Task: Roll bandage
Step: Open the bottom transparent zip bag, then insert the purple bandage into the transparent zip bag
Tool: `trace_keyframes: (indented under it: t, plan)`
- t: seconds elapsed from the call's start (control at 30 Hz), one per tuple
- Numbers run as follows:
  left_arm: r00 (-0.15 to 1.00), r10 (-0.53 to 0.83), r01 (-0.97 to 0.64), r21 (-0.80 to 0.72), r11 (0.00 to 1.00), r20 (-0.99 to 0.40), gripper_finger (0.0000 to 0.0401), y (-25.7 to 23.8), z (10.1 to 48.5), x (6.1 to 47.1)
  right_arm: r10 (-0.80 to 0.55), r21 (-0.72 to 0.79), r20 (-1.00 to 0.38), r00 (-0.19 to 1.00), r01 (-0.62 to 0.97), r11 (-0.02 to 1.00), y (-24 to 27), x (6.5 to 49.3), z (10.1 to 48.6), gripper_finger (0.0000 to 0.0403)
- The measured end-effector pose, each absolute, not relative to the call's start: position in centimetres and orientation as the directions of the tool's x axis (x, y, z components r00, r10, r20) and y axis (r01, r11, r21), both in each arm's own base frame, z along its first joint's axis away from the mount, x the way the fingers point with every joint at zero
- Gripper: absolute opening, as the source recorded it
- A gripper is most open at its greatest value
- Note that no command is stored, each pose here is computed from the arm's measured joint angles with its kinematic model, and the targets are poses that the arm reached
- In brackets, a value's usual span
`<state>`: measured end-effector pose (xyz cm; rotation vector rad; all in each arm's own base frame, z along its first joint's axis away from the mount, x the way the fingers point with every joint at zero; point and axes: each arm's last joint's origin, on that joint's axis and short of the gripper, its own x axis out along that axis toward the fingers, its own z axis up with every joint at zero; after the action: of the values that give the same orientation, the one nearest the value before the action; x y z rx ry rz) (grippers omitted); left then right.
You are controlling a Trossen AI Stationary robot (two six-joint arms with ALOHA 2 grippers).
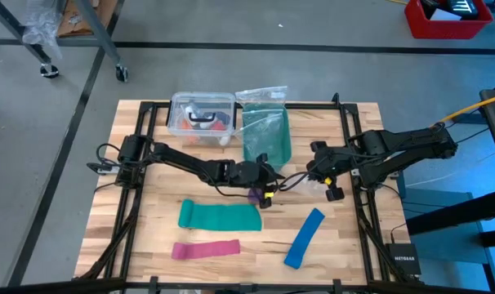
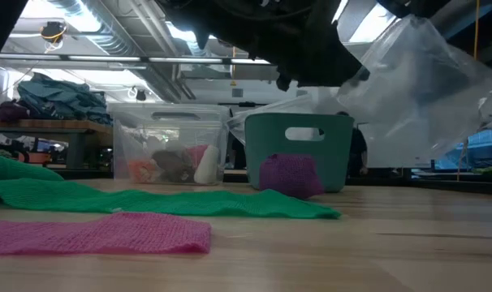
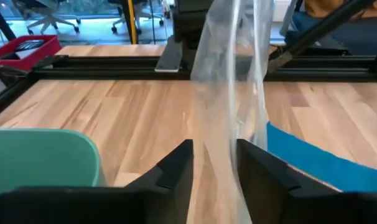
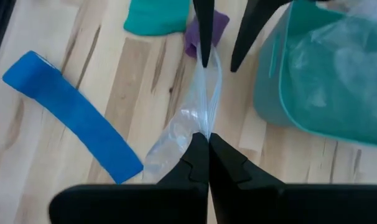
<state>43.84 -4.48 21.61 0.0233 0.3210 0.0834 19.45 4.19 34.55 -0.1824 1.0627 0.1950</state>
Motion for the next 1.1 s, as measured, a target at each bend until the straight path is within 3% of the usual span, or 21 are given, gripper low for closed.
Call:
trace_keyframes:
  t: [0.23,0.43,0.63,0.87,1.1]
  plan:
    - [0.947,0.078,-0.070,0.036,0.997,-0.312,0.0008,-4.8,21.6,43.8,0.099,-0.033,-0.875,0.474,-0.261,0.965,4.3,19.5,34.6,0.0007]
    - [0.950,0.087,-0.077,0.043,0.996,-0.300,0.0002,-4.7,22.9,43.3,0.193,0.044,-0.854,0.484,-0.303,0.952,4.6,19.7,34.8,0.0038]
    - [0.936,0.190,-0.153,0.144,0.978,-0.295,0.0001,-4.3,26.1,41.6,0.309,0.097,-0.751,0.584,-0.365,0.926,5.1,20.6,35.8,0.0064]
    - [0.879,0.316,-0.235,0.251,0.939,-0.358,0.0000,-4.3,29.3,38.2,0.335,0.036,-0.602,0.725,-0.395,0.918,5.1,20.8,37.8,0.0076]
    - [0.833,0.401,-0.290,0.317,0.903,-0.381,0.0000,-5.0,32.1,34.8,0.308,0.015,-0.589,0.747,-0.370,0.929,4.9,20.5,38.1,0.0076]
